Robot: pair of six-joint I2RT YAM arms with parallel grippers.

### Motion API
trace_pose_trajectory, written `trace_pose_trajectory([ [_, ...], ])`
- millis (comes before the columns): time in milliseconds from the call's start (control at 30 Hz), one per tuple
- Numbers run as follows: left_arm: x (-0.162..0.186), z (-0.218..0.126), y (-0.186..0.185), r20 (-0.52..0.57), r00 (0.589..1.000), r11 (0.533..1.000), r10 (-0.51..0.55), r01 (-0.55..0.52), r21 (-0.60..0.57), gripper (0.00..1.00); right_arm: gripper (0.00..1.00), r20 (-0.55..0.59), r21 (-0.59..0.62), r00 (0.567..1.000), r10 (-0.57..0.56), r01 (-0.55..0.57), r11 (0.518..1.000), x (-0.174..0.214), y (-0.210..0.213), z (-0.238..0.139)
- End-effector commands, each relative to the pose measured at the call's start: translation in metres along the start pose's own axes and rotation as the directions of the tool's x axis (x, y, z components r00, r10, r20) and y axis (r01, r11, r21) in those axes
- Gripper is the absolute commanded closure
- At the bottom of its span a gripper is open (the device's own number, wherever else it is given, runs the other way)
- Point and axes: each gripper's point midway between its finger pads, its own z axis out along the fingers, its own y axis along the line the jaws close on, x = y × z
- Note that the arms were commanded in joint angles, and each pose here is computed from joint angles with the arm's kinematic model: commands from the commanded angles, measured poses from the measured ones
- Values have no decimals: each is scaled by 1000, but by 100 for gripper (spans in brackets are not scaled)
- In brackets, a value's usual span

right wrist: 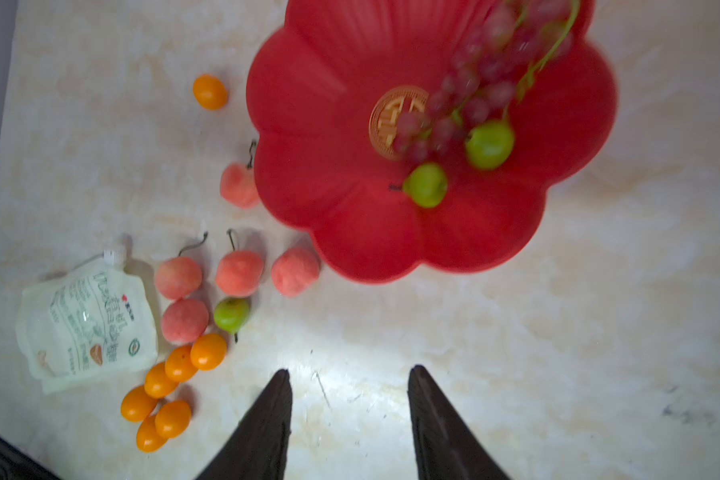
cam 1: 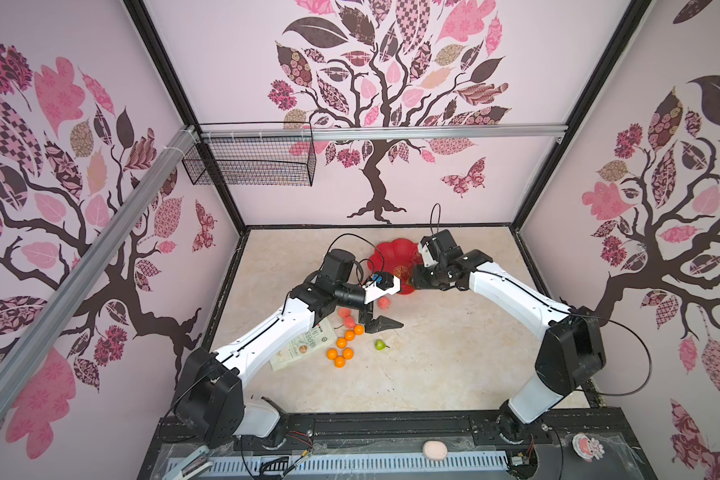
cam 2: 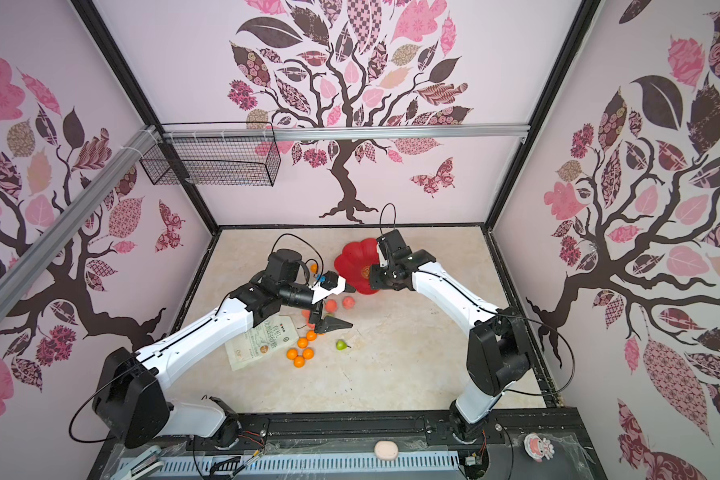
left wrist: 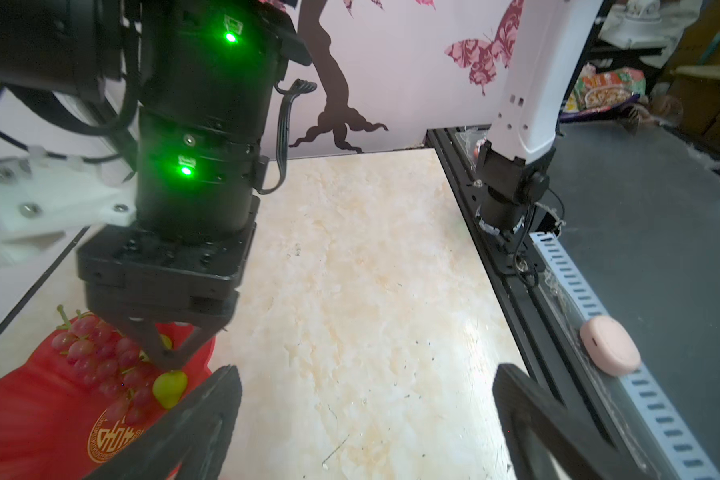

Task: Place and organize the fake fruits in the fruit bowl
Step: 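Move the right gripper back toward a small green pear near the kumquats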

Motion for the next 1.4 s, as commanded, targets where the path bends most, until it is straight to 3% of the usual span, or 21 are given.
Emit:
trace_pose_trajectory([
  [0,37,-5,-17,-134,990,999,41,-37,31,2,51,2,-75,1000,19,-19,997,15,24,-10],
  [233,58,-17,-25,-259,965,998,28,-10,67,2,52,-138,-155,990,35,-56,986,76,52,7],
  [533,100,-35,-33,-457,888,995,-54,88,53,2,52,-272,-195,962,14,-70,978,130,72,24],
  [800,102,-54,-19,-442,894,997,-74,76,-12,2,52,-326,-207,944,-44,-26,978,146,90,40],
  [1367,112,-72,-8,-456,884,994,-101,77,-72,2,52,-362,-104,926,-107,74,992,147,90,73],
])
